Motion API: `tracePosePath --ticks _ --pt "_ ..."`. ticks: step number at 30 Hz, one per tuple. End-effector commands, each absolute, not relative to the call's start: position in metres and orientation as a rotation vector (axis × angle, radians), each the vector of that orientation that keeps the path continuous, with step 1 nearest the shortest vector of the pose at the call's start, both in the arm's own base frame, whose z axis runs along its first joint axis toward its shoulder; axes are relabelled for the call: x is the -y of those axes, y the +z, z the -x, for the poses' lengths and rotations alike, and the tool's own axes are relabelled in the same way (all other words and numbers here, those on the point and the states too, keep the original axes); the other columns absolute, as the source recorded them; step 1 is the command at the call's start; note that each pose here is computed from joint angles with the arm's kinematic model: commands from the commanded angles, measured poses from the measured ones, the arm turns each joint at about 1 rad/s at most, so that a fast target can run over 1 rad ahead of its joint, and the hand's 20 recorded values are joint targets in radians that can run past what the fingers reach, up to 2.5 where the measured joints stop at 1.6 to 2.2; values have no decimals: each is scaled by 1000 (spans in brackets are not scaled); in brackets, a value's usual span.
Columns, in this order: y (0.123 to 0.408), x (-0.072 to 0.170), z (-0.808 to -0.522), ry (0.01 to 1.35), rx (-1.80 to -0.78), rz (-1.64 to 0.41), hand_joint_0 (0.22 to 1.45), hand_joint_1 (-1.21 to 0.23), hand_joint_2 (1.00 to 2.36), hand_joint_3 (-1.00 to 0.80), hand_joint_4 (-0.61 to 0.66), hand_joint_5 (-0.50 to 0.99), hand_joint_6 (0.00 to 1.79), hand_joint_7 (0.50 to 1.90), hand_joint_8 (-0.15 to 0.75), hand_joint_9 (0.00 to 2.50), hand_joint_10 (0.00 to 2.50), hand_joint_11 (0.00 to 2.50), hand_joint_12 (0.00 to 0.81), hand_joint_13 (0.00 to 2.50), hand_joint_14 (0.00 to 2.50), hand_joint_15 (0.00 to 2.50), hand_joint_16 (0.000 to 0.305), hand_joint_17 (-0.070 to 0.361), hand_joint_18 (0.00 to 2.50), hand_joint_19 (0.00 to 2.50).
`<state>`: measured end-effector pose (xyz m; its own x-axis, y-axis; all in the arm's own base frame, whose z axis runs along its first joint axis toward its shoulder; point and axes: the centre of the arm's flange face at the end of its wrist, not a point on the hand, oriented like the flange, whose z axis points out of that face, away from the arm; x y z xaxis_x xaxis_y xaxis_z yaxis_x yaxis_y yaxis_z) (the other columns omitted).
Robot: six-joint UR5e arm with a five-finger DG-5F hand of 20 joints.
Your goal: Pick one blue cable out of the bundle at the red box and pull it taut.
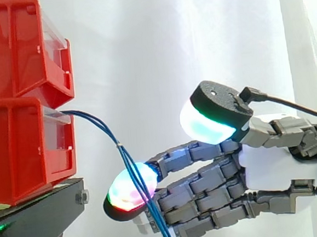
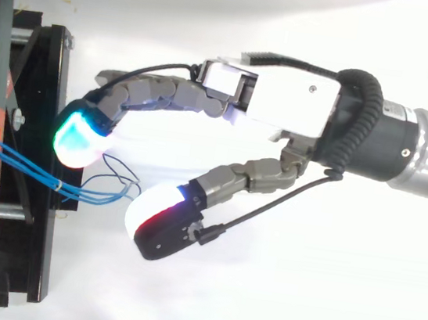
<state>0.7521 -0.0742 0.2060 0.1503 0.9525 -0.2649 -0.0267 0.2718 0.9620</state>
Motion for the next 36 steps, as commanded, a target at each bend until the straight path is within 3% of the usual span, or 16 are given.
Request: tracePosePath --ticks 1,18,23,36 --pt "205 71 -762 945 -1186 -1034 508 -664 1000 -500 285 -184 502 714 296 348 1 0 355 213 0 33 56 125 119 128" --pt "203 55 -774 981 -1184 -1016 538 -691 1000 -500 320 -157 502 805 297 404 0 0 346 250 0 33 53 119 163 137" --pt "198 57 -790 1006 -1194 -1022 535 -687 1000 -500 330 -147 503 837 301 422 0 0 348 266 0 31 53 119 191 143" --pt "197 67 -786 1050 -1190 -1096 535 -597 1000 -500 348 -137 502 829 316 488 1 0 348 330 0 41 52 116 250 152"
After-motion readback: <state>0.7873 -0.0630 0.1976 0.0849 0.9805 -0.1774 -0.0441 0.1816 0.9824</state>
